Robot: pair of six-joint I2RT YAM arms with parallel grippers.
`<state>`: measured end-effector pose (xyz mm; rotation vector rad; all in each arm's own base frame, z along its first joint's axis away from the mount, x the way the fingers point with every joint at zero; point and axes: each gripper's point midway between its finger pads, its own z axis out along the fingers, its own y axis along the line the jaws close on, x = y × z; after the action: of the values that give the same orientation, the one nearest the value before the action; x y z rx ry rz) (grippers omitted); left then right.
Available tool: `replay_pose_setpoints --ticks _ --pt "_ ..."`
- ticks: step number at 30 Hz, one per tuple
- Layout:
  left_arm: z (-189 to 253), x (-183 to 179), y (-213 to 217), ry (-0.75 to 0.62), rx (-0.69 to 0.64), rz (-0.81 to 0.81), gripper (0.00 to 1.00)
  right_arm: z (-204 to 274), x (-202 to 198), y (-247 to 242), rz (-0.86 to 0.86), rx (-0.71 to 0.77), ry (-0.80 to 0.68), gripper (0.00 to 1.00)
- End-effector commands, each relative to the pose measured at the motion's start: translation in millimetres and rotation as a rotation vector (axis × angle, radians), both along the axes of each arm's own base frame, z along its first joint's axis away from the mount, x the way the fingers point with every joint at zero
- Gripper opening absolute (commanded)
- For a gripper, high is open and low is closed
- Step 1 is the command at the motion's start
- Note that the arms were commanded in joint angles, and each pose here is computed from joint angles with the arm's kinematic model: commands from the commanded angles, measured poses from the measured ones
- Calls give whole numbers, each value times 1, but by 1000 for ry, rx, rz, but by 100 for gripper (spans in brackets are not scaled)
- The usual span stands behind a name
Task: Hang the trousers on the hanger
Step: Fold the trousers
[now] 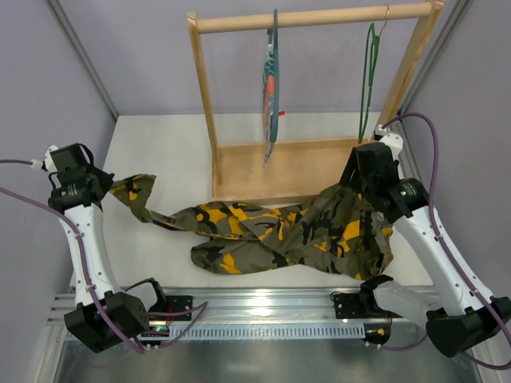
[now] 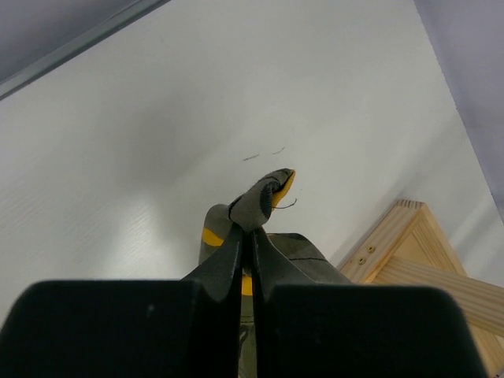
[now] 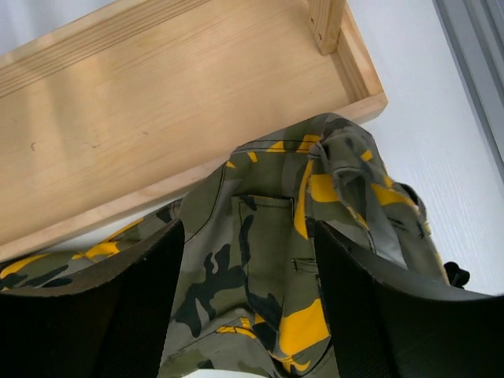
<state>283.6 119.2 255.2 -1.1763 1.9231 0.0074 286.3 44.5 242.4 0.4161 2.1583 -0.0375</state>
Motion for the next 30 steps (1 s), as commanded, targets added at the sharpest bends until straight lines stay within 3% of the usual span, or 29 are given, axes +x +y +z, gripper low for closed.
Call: replay_pose_setpoints --ticks 1,8,10,17,25,30 --pt "12 11 -4 -96 -10 -25 0 42 -12 -1 24 50 -81 70" --pt "-4 17 -11 -97 -56 -54 0 -15 -69 -15 -143 214 22 70" --pt "-7 18 -17 -103 -75 -81 0 -29 -85 -23 -267 259 64 70" --pt "-15 18 -24 -103 -98 -116 0 -80 -115 -22 -424 335 220 70" --pt "-15 20 -26 -113 -108 -127 0 -95 -116 -33 -516 392 114 70" --pt "-15 24 -26 -118 -115 -126 0 -114 -106 -39 -518 315 118 70"
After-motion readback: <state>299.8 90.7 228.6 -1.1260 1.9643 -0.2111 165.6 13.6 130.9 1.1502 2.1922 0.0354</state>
